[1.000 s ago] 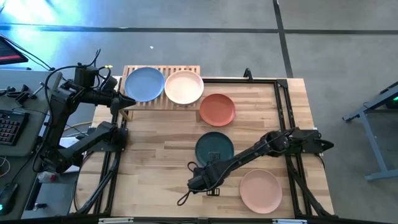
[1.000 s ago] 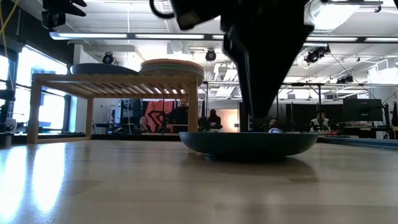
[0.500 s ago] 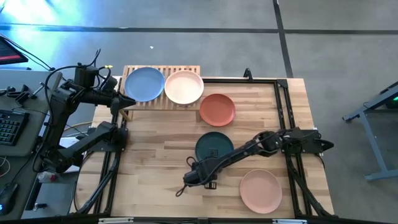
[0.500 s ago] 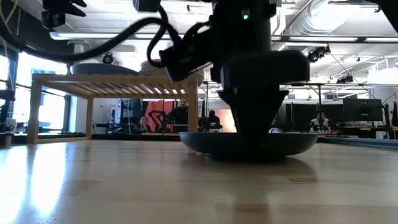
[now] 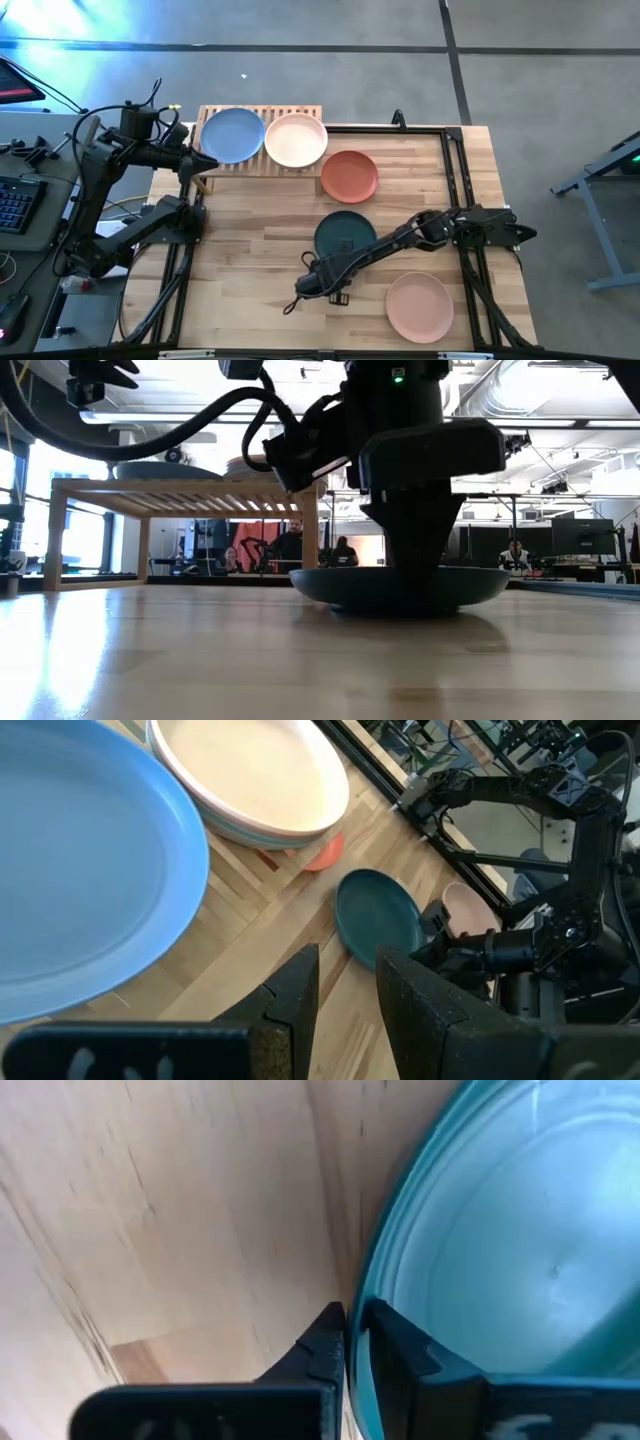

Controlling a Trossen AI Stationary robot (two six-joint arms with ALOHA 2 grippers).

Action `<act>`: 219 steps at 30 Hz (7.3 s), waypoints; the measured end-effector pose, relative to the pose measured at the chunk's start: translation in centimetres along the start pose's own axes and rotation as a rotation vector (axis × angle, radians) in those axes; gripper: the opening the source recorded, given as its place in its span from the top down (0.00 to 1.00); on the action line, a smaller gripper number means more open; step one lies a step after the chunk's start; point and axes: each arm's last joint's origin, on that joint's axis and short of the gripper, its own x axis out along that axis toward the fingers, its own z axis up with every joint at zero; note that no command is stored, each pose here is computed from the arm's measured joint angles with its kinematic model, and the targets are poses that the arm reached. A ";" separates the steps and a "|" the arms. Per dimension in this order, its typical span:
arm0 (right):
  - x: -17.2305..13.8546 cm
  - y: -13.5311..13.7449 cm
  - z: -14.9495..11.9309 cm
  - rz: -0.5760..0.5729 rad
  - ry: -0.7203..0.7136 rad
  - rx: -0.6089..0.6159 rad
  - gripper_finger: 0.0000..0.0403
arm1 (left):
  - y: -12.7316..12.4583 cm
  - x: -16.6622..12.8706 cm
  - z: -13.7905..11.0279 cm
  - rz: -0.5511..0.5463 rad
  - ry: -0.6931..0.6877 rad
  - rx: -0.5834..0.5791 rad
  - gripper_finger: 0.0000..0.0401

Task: Place and stack plates onto a shelf
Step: Stack the black plate on top of the blue plate on the shelf

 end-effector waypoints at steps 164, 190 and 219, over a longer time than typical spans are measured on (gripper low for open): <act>-20.9 -20.8 -9.1 -0.490 -0.379 -0.932 1.00 | -4.9 16.7 12.5 0.085 0.154 -0.309 0.82; -21.0 -20.9 -8.9 -0.505 -0.416 -0.773 0.91 | -4.8 16.7 12.4 0.134 0.130 -0.274 0.99; -20.6 -21.1 -9.6 -0.464 -0.363 -0.631 0.73 | 0.0 8.5 11.4 0.476 0.099 -0.450 0.99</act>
